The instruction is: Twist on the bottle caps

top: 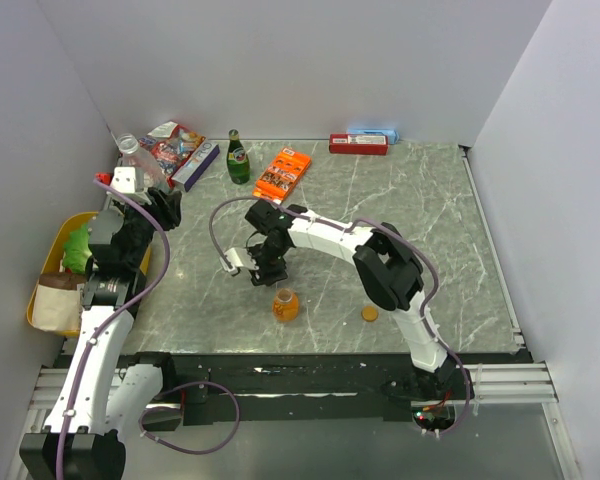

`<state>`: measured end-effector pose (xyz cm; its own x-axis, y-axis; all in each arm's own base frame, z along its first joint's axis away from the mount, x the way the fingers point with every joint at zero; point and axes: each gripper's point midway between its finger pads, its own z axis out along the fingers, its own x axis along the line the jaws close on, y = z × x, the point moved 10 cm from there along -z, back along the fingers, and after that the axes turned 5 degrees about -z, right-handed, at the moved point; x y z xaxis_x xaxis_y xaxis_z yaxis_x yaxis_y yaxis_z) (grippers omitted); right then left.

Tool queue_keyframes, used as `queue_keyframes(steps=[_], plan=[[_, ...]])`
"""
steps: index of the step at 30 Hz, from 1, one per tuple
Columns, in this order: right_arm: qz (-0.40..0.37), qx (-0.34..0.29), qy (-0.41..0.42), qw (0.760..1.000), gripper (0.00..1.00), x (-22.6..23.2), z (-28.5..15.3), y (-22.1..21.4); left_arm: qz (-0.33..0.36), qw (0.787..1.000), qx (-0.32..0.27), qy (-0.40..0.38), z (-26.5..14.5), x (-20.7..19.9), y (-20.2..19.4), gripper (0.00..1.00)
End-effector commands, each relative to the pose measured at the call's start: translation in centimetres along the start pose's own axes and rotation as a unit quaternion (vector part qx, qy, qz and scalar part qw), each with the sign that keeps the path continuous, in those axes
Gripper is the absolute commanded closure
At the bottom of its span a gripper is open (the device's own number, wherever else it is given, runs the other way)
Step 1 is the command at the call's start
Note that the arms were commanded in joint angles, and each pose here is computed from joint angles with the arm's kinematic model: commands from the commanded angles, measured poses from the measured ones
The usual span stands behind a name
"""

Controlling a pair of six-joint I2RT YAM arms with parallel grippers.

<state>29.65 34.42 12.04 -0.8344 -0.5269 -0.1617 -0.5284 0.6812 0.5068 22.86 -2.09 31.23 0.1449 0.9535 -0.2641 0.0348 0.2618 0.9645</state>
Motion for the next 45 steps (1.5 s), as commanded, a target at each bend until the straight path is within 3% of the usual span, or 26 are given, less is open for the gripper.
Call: queue_keyframes(steps=[1, 13, 29, 32, 40, 45], plan=[[-0.011, 0.004, 0.007, 1.0, 0.36, 0.3, 0.7, -0.2, 0.003, 1.0, -0.015, -0.012, -0.1, -0.1, 0.2, 0.91], [-0.008, 0.003, 0.003, 1.0, 0.41, 0.2, 1.0, -0.2, -0.001, 1.0, -0.011, -0.018, 0.1, -0.1, 0.1, 0.91], [-0.005, -0.011, -0.025, 1.0, 0.62, -0.6, 0.1, 0.7, 0.004, 0.999, 0.004, -0.034, 0.2, 0.0, -0.9, 0.9], [0.003, -0.016, -0.048, 0.999, 0.66, -1.1, -0.9, 0.9, 0.025, 0.998, 0.014, -0.054, 0.3, 0.0, -1.5, 0.94], [0.081, -0.036, -0.133, 0.987, 0.68, -0.3, -12.8, 0.3, 0.136, 0.973, 0.045, -0.183, 0.5, -0.1, -4.3, 0.99], [0.108, -0.056, -0.192, 0.974, 0.68, 3.2, -22.2, 1.3, 0.182, 0.928, 0.08, -0.315, 0.7, -0.6, -7.0, 0.99]])
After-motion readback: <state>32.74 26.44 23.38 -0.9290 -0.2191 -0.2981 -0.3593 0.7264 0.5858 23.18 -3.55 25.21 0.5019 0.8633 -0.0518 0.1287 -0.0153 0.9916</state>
